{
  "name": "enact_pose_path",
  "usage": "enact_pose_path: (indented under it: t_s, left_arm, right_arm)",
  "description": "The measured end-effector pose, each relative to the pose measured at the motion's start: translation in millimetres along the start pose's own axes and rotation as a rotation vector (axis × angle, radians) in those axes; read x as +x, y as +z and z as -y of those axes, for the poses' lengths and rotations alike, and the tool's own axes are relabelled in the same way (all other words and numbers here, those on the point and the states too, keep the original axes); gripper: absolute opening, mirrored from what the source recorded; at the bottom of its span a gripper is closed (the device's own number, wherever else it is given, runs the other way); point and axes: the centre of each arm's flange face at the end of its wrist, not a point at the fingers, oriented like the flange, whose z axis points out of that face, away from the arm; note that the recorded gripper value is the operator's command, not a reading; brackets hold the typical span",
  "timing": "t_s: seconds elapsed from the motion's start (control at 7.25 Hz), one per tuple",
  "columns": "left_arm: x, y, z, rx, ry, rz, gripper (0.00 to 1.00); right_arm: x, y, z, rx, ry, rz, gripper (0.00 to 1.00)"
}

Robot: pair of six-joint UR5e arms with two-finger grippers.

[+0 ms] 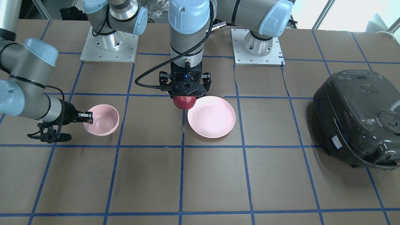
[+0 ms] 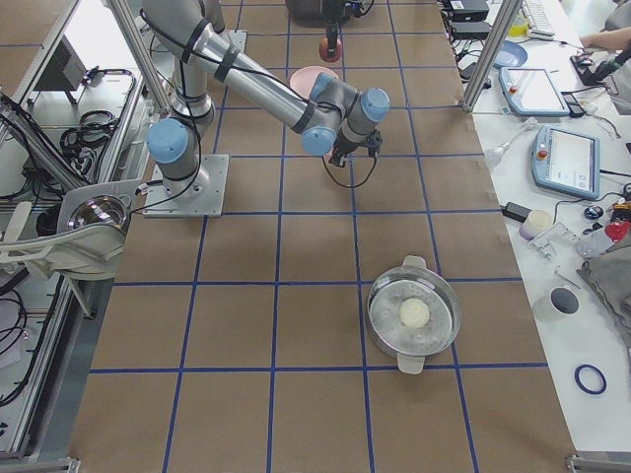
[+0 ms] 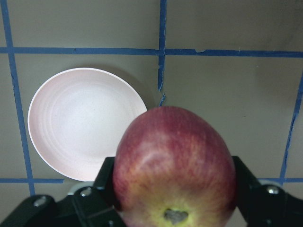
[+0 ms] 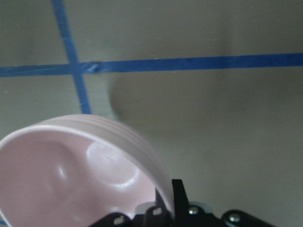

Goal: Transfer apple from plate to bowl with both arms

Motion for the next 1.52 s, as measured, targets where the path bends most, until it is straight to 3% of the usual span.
enact_pose_path:
  t_s: [0.28,0.55,0.69,0.83,1.1,1.52]
  left_arm:
    - [-0.4,-1.7,-1.0,0.002,0.000,0.000,0.17]
    - [-0.8,-3.3,-2.3,0.004,0.000,-0.001,0.17]
    - [-0.6,-3.8,-2.7,0.005,0.001,-0.001,0.16]
    - [0.4,-2.2,-2.5,0.002,0.002,0.000,0.16]
    - [8.4,6.7,-4.0,-0.010,0.008,0.006,0.10]
    - [38.8,48.4,-8.3,-0.058,-0.009,0.033,0.08]
  right_arm:
    - [-68.8,24.7,-6.6,-0.018,0.014,0.029,0.00]
    - [-93.2,54.9,-15.7,0.001,0.004,0.027,0.00]
    - [-93.2,68.6,-20.2,0.018,-0.001,0.027,0.56]
    - [-92.4,74.7,-23.3,0.028,0.000,0.027,0.99]
    - [-91.6,66.2,-25.1,0.054,0.001,0.012,1.00]
    - [-73.7,-2.0,-13.8,0.065,0.002,-0.105,1.00]
